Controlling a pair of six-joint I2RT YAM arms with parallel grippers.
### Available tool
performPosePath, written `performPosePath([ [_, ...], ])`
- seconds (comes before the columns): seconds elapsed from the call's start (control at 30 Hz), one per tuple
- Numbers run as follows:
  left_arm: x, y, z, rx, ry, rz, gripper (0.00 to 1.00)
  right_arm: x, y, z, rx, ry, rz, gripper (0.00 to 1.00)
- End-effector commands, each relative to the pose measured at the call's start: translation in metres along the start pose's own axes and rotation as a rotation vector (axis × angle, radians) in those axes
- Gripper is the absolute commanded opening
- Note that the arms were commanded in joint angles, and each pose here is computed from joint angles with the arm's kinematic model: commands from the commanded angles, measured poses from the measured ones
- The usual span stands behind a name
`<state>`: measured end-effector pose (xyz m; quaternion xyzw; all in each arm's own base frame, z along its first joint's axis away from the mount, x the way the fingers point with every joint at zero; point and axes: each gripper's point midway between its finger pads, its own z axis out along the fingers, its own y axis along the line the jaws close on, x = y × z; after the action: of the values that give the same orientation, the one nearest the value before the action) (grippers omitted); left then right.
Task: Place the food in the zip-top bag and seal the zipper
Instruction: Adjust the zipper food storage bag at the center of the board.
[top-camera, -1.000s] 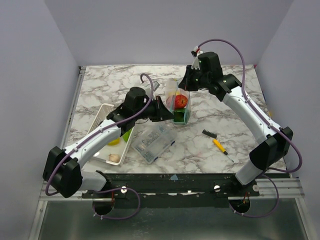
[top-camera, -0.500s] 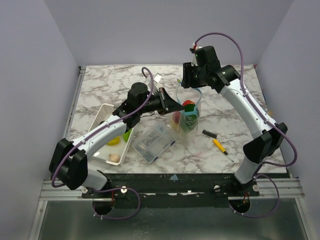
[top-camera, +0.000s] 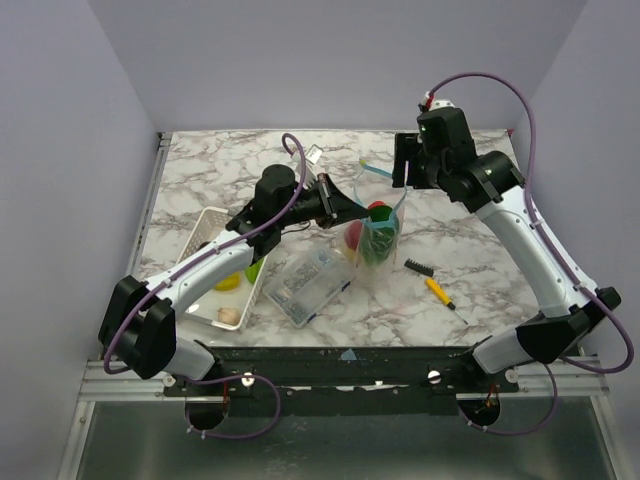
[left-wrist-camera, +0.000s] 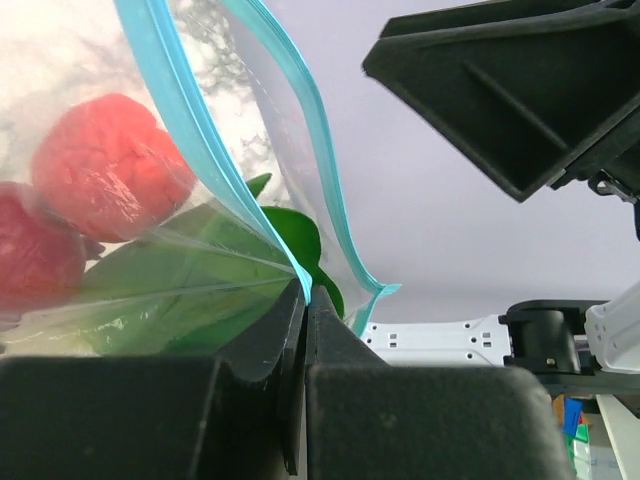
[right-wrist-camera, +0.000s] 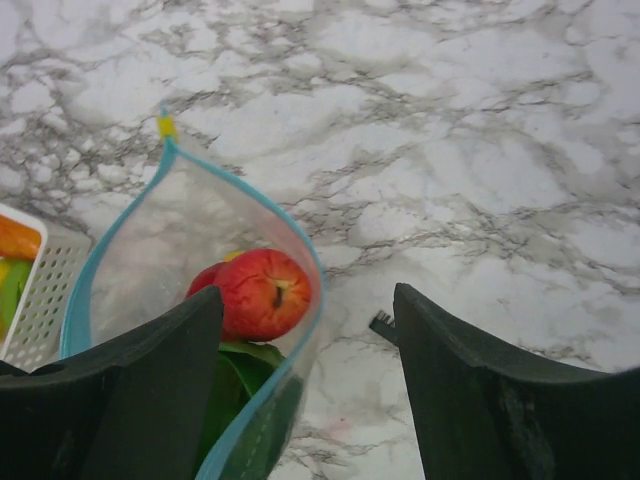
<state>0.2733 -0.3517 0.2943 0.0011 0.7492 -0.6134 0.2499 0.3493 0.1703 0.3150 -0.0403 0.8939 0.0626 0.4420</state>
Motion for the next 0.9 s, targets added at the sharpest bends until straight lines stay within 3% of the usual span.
performPosePath([
  [0.0, -0.007, -0.01, 0.004, 0.042, -0.023, 0.025, 0.0, -0.002, -0.032, -0.011, 0.172, -0.023, 0.051, 0.75],
  [0.13, -0.007, -0.01, 0.005, 0.046, -0.022, 0.025, 0.0, 0.021, -0.038, -0.001, 0.197, 0.019, 0.096, 0.77],
  [0.23, -0.007, -0.01, 0.006, 0.047, -0.02, 0.023, 0.0, 0.03, -0.026, 0.009, 0.116, 0.023, 0.143, 0.74],
  [0.47, -0.005, -0.01, 0.005, 0.054, -0.016, 0.018, 0.0, 0.046, 0.0, 0.03, -0.001, 0.071, 0.213, 0.56],
  [0.63, -0.005, -0.012, 0.005, 0.055, -0.02, 0.016, 0.0, 0.035, 0.002, 0.026, -0.02, 0.023, 0.218, 0.34],
  [0.77, -0.008, -0.008, 0.009, 0.019, -0.057, -0.007, 0.04, 0.012, 0.012, 0.021, -0.085, -0.045, 0.18, 0.02],
  [0.87, -0.011, -0.006, 0.008, -0.016, -0.11, -0.011, 0.09, -0.005, 0.014, 0.029, -0.08, -0.089, 0.132, 0.0],
])
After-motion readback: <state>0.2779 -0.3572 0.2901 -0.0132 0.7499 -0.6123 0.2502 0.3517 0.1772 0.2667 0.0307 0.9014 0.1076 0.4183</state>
